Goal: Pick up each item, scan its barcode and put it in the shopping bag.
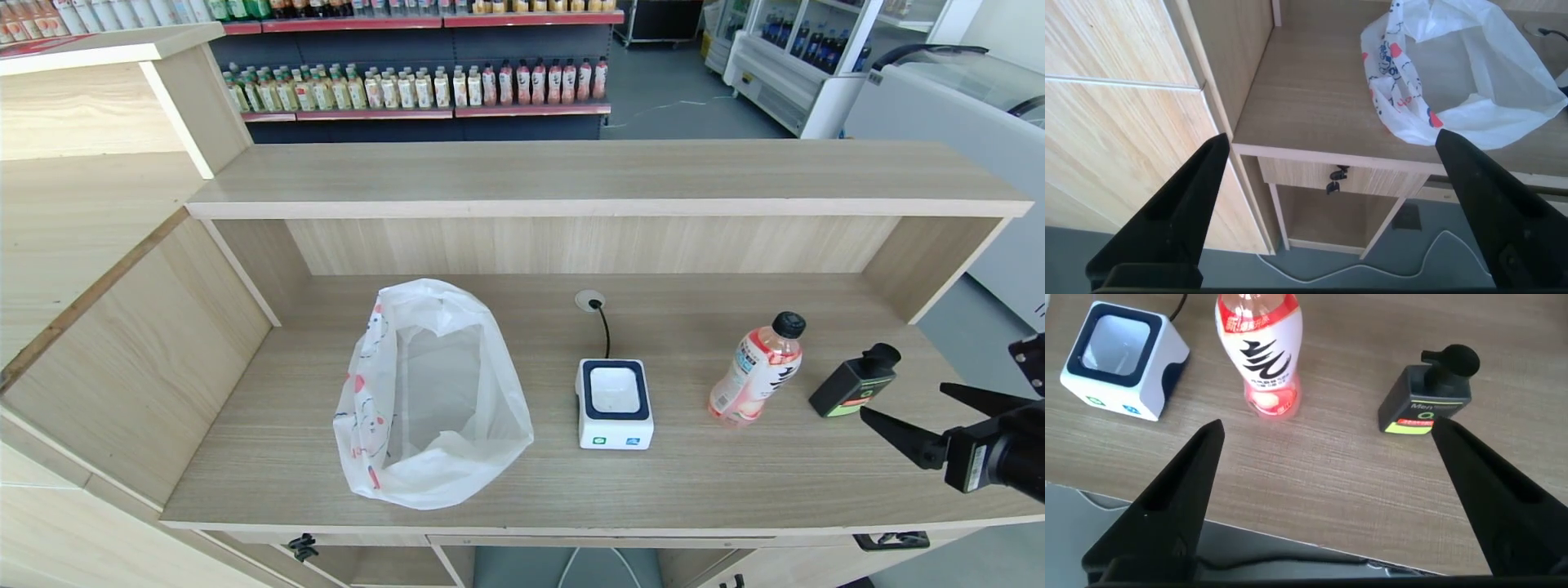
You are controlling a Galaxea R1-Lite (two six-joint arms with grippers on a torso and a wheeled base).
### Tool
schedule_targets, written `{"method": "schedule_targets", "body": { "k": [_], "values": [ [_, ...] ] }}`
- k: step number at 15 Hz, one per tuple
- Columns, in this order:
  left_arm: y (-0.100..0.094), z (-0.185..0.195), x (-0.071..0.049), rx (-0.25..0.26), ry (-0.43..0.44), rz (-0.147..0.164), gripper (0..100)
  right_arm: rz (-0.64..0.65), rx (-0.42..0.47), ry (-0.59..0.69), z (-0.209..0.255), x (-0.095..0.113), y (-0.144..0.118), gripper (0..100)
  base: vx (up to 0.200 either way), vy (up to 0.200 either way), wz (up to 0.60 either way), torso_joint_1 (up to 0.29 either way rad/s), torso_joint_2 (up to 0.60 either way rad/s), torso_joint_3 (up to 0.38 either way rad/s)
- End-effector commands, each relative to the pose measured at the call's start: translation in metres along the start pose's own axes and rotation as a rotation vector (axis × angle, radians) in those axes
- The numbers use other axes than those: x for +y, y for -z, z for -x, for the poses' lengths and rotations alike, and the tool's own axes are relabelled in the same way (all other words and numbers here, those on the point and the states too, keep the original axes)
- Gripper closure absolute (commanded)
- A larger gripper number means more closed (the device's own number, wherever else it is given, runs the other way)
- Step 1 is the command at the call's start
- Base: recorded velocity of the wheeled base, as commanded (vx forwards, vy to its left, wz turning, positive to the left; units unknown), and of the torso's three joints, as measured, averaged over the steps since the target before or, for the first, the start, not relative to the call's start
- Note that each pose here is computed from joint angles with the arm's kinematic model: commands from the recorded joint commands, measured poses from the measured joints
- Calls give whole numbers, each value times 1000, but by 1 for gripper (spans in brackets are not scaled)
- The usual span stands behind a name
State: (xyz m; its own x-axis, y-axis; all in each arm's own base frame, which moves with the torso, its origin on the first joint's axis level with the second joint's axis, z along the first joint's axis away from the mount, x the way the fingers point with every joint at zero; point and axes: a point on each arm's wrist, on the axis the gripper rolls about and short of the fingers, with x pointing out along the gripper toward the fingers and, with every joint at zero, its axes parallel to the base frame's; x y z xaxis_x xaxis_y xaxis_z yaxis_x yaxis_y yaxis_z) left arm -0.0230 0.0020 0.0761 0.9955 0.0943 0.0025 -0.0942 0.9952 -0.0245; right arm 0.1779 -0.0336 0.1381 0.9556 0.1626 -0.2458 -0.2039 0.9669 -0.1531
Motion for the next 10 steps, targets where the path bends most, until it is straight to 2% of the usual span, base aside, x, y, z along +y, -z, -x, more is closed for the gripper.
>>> {"method": "schedule_targets", "body": {
  "k": [1,4,6,10],
  "values": [
    [0,0,0,-1,-1,0,0,-12,37,-4,-10,-7,8,0,0,0,0,0,0,0],
    [0,0,0,-1,-1,0,0,0,31,-10,-28,-11,17,0,0,0,0,0,0,0],
    [0,0,0,-1,-1,0,0,3,19,-64,-45,-13,32,0,0,0,0,0,0,0],
    [0,0,0,-1,-1,0,0,41,-45,-137,-67,-14,44,0,0,0,0,0,0,0]
  ]
}}
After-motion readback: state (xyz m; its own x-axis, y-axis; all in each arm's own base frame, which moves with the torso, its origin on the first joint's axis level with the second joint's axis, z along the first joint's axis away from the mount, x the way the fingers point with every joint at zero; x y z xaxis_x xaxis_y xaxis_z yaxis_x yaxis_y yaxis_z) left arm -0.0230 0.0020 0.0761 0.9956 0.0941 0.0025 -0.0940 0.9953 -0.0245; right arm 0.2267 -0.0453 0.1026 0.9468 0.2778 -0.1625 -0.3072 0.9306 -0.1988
